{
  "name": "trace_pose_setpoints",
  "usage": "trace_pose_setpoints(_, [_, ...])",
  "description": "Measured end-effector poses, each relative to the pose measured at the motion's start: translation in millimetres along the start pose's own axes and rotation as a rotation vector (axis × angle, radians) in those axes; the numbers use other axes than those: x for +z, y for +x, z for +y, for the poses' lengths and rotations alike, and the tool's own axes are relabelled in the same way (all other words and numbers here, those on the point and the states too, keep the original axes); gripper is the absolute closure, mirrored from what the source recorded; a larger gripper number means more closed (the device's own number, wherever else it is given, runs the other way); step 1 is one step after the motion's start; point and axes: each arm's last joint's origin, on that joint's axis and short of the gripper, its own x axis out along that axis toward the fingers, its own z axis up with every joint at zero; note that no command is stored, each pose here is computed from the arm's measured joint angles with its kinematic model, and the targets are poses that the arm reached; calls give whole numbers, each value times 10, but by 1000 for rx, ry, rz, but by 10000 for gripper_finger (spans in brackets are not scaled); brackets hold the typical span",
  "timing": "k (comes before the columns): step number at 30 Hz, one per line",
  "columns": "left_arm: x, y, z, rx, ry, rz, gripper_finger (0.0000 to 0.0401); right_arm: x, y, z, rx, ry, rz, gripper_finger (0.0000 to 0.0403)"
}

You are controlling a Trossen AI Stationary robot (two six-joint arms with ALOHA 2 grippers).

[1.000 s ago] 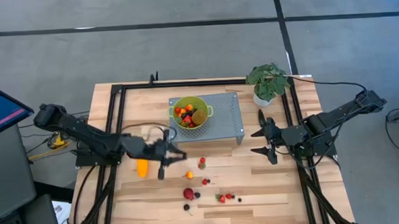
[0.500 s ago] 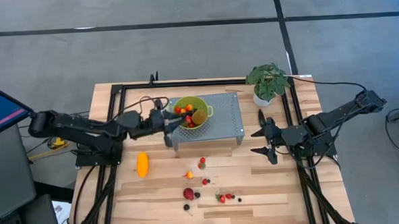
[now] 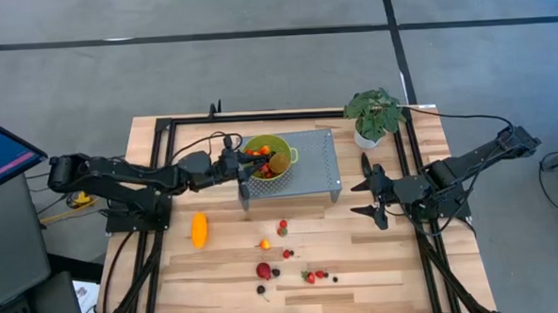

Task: Pick & Place Fruit
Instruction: Put the blueberry into the green strainer bowl on the shelf, then put the peach into the green strainer bowl on the shelf

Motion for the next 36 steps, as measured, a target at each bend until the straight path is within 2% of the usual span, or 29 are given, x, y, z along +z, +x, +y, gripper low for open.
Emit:
trace_pose_setpoints(7, [0, 0, 0, -1, 0, 0, 335, 0, 0, 1, 0, -1, 0, 101])
trace_pose_setpoints(11, [0, 0, -1, -1, 2, 0, 320, -1, 1, 0, 0, -1, 1, 101])
trace_pose_setpoints(24, [48, -38, 3, 37, -4, -15, 178, 0, 0, 0, 0, 0, 0, 101])
trace_pose_setpoints(31, [242, -226, -147, -44, -29, -104, 140, -1, 1, 0, 0, -1, 1, 101])
trace_pose_setpoints(36, [375, -418, -363, -200, -46, -172, 136, -1, 1, 0, 0, 0, 0, 101])
